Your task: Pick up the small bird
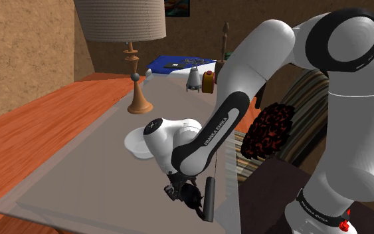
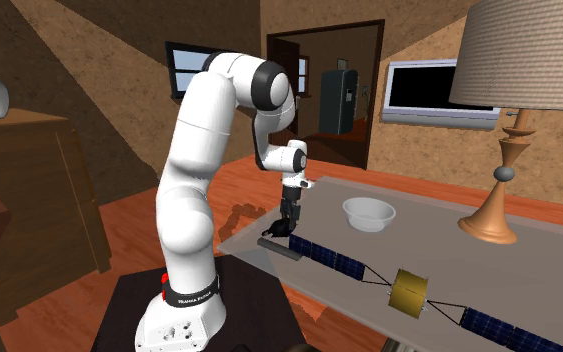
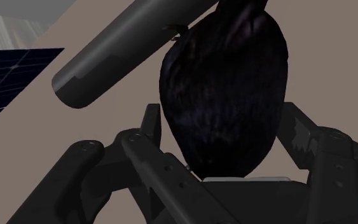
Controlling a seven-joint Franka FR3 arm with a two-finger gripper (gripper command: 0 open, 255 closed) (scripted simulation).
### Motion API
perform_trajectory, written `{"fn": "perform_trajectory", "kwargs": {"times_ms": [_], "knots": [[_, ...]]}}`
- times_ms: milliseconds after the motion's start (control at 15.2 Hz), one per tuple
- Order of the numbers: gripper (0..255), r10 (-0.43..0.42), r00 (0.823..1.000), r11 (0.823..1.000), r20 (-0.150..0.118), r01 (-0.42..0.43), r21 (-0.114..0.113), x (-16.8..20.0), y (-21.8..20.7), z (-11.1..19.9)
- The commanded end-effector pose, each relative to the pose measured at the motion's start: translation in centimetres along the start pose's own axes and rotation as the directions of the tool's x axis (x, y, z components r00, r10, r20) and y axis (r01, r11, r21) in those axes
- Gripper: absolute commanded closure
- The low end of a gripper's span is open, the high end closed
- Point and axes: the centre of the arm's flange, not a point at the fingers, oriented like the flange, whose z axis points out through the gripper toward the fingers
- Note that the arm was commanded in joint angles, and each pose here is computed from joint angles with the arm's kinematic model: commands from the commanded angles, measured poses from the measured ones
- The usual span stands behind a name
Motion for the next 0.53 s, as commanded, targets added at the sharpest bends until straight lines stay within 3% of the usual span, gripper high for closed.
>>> {"fn": "perform_trajectory", "kwargs": {"times_ms": [0,462], "knots": [[255,0.0,1.0,1.0,0.0,0.0,0.0,-0.3,0.4,-1.0],[255,0.0,1.0,1.0,0.0,0.0,0.0,-1.0,1.2,-4.5]]}}
